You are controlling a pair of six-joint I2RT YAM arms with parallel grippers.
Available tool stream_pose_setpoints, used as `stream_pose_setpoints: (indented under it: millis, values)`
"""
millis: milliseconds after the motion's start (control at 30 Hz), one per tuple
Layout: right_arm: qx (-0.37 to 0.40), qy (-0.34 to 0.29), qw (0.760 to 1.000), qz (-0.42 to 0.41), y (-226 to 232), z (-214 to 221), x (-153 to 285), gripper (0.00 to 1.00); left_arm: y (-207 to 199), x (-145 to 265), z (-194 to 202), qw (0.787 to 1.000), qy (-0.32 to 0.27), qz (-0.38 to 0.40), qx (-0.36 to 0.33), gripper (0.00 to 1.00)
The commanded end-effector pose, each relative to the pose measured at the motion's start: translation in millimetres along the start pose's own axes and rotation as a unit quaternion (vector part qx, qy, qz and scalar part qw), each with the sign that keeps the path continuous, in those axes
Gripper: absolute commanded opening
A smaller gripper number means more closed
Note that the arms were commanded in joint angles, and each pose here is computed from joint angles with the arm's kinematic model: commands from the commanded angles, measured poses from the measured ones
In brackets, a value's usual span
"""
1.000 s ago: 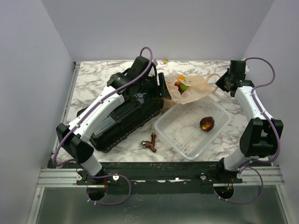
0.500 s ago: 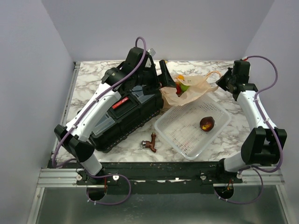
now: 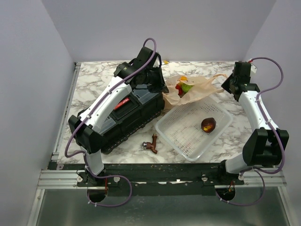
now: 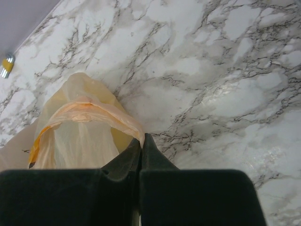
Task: Take the fake fruits out of the plastic bag
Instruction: Adjust the plastic bag at the center of the board.
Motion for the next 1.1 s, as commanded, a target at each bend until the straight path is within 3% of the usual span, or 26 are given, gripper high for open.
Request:
stream_pose_setpoints:
  millis: [0,100,233,367,533,600,767,867,967,1000,1067]
  values:
    - [0.011,-0.013,0.996,0.091,-22,-6,-1,0.01,17,18,4,0.999,-0.017,-0.035,-0.033,0.00]
    - [0.005,-0.032,0.982,0.187,-50,-3,6,0.01,28,28,9,0.997,-0.042,-0.040,-0.047,0.00]
    - [0.006,-0.028,0.986,0.165,-48,3,8,0.06,35,32,20,0.997,-0.049,-0.021,-0.053,0.00]
    - [0.029,-0.002,0.999,0.038,-14,-2,17,0.39,30,30,24,0.997,-0.048,0.011,-0.054,0.00]
    - [0.048,-0.003,0.999,-0.007,5,-35,55,0.75,13,30,18,0.996,-0.046,0.044,-0.068,0.00]
    - [0.057,-0.016,0.998,-0.013,9,-52,72,0.85,9,29,16,0.995,-0.046,0.050,-0.075,0.00]
    - [0.093,-0.065,0.993,-0.041,33,-85,106,0.98,0,29,14,0.994,-0.039,0.063,-0.078,0.00]
    - [0.127,-0.085,0.982,-0.110,70,-93,124,1.00,-1,27,17,0.995,-0.030,0.065,-0.073,0.00]
    - [0.136,-0.063,0.969,-0.199,104,-77,128,0.99,-3,25,17,0.995,-0.026,0.067,-0.067,0.00]
    - [0.137,-0.043,0.959,-0.246,116,-64,130,0.97,-4,25,17,0.995,-0.025,0.068,-0.066,0.00]
    - [0.141,-0.013,0.943,-0.302,135,-38,131,0.77,-6,26,15,0.995,-0.027,0.072,-0.067,0.00]
Point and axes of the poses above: each gripper's point midway between its finger pads, its own x axis back along the fingers, its own y axis along the line the jaws close on, z = x × y, the point moved 5 cm from there along x, back along the fingers, and after that the axes turned 5 degrees about x, right-handed, at the moved point
